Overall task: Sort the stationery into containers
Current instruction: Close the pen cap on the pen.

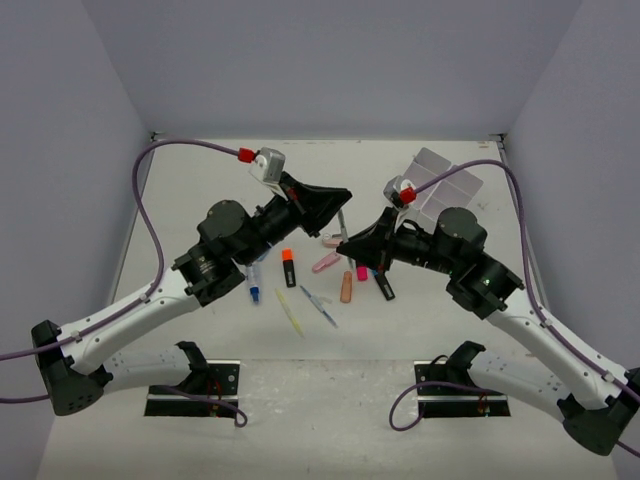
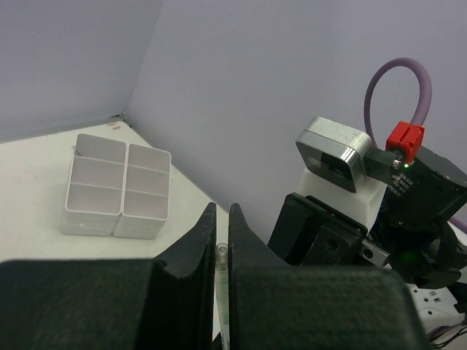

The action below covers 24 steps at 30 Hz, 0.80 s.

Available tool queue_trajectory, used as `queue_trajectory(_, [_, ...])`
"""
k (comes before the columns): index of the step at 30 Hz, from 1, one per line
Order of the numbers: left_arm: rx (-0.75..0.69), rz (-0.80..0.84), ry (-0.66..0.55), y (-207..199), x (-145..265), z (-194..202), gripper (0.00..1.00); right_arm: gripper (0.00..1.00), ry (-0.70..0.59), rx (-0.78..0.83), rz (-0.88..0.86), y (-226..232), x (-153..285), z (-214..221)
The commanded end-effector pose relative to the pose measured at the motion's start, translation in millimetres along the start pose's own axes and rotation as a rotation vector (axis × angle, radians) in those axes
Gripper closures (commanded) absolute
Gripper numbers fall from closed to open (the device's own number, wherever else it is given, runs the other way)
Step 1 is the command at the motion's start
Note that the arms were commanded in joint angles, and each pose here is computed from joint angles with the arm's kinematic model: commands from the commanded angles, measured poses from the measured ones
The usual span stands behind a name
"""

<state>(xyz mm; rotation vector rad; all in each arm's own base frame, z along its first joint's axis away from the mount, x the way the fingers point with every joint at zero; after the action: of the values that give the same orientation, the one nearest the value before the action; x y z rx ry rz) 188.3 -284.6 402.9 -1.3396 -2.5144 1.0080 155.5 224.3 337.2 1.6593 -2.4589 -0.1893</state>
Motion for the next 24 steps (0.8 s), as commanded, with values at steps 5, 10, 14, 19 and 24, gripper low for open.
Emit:
queue_trajectory(5, [0.082,-0.029,0.272,32.2,14.8,81.5,1.00,1.00,-0.328,0.178,0.045,16.0,14.7,-123.4])
queue_trajectory(10, [0.119,-0.022,0.336,34.3,23.0,113.4,1.00,1.00,-0.352,0.188,0.075,13.0,8.5,-151.4])
queue_trajectory(14, [0.159,-0.003,0.372,33.1,31.7,137.6,1.00,1.00,-0.359,0.194,0.094,10.6,2.7,-173.0])
queue_trajectory(19, [0.152,-0.005,0.398,32.9,36.7,149.5,1.00,1.00,-0.337,0.165,0.128,-3.0,-9.1,-169.7])
queue_trajectory(24, [0.058,-0.071,0.339,22.6,28.0,113.6,1.00,1.00,-0.234,0.157,0.089,-13.1,-25.4,-129.3])
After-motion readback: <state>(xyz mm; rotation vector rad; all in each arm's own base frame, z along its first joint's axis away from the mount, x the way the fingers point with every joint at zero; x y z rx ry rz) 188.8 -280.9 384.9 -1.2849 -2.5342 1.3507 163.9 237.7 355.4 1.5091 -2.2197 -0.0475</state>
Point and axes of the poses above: each gripper's point midway between its finger pads, its own x axis back along the fingers, its own y axis along the line the jaws close on, z = x × y, the point moved 6 cm from there along x, back along the fingers, and after that the axes turned 9 degrees about x, right-handed, at the moved point
